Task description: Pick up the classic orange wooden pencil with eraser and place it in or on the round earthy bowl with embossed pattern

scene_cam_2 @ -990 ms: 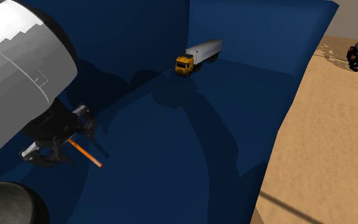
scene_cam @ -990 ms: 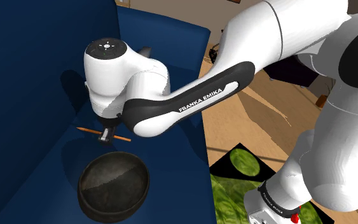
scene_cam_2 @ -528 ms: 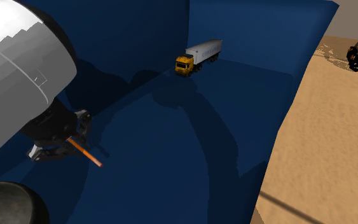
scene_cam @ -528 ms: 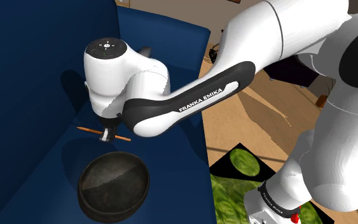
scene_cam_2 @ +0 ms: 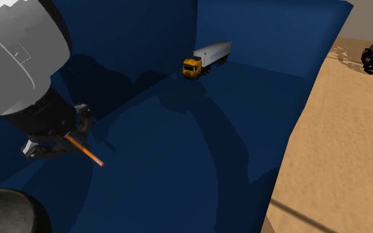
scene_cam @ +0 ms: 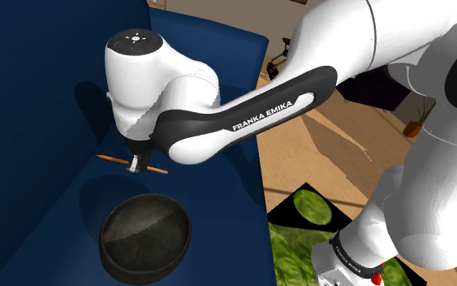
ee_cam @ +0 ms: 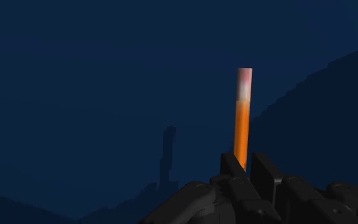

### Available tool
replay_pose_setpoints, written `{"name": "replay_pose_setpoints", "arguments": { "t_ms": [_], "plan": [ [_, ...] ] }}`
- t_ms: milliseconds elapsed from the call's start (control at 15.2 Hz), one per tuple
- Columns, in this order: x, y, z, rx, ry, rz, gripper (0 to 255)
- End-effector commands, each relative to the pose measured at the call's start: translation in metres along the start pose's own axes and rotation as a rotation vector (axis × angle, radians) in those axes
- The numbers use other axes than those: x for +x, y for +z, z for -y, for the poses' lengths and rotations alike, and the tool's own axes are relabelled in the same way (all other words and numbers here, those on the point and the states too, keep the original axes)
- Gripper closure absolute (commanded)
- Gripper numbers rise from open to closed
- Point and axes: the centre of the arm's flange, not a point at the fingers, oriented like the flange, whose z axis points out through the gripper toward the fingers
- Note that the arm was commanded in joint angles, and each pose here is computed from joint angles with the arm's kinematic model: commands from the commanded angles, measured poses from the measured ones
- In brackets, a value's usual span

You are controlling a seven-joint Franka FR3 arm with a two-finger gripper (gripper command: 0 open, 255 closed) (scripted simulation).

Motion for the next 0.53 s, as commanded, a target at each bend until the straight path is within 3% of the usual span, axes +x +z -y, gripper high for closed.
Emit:
{"name": "replay_pose_setpoints", "arguments": {
  "t_ms": [0, 462],
  "plan": [
    [0.001, -0.010, -0.001, 0.000, 0.000, 0.000, 255],
    [0.004, -0.046, -0.010, 0.000, 0.000, 0.000, 255]
  ]
}}
